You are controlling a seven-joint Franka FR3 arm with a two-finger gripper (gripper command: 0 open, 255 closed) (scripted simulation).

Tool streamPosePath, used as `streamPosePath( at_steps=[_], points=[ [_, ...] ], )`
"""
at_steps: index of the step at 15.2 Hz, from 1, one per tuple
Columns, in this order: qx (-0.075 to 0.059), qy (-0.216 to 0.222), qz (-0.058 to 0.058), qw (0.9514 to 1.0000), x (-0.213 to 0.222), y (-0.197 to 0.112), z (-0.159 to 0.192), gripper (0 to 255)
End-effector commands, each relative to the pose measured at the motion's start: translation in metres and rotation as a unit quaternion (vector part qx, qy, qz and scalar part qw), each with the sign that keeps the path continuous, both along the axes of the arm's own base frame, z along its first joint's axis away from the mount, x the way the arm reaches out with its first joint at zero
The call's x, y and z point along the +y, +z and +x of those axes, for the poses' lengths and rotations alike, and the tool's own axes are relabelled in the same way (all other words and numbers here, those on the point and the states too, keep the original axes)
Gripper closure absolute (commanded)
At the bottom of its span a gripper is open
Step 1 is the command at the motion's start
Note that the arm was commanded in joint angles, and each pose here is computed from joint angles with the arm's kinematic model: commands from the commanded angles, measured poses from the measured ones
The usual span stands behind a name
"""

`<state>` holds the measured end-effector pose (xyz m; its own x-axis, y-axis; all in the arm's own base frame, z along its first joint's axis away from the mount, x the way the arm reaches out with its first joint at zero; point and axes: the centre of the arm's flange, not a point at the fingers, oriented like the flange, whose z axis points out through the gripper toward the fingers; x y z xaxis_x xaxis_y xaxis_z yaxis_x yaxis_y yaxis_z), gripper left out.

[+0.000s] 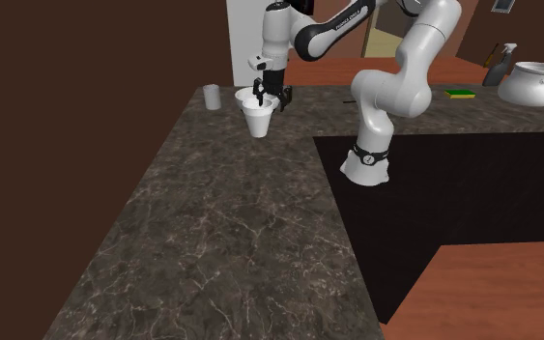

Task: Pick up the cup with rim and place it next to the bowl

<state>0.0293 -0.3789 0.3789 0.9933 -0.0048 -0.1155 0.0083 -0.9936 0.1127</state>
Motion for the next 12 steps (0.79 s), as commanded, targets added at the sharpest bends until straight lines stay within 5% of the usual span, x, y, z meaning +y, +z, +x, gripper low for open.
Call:
streamPosePath(
  at_steps=[1,5,12],
  points=[
    [0.000,0.000,0.000,1.0000,0.000,0.000,0.000,0],
    [0.000,0.000,0.000,1.0000,0.006,0.049,0.006,0],
    [0.000,0.000,0.000,1.0000,0.006,0.049,0.006,0]
  ],
)
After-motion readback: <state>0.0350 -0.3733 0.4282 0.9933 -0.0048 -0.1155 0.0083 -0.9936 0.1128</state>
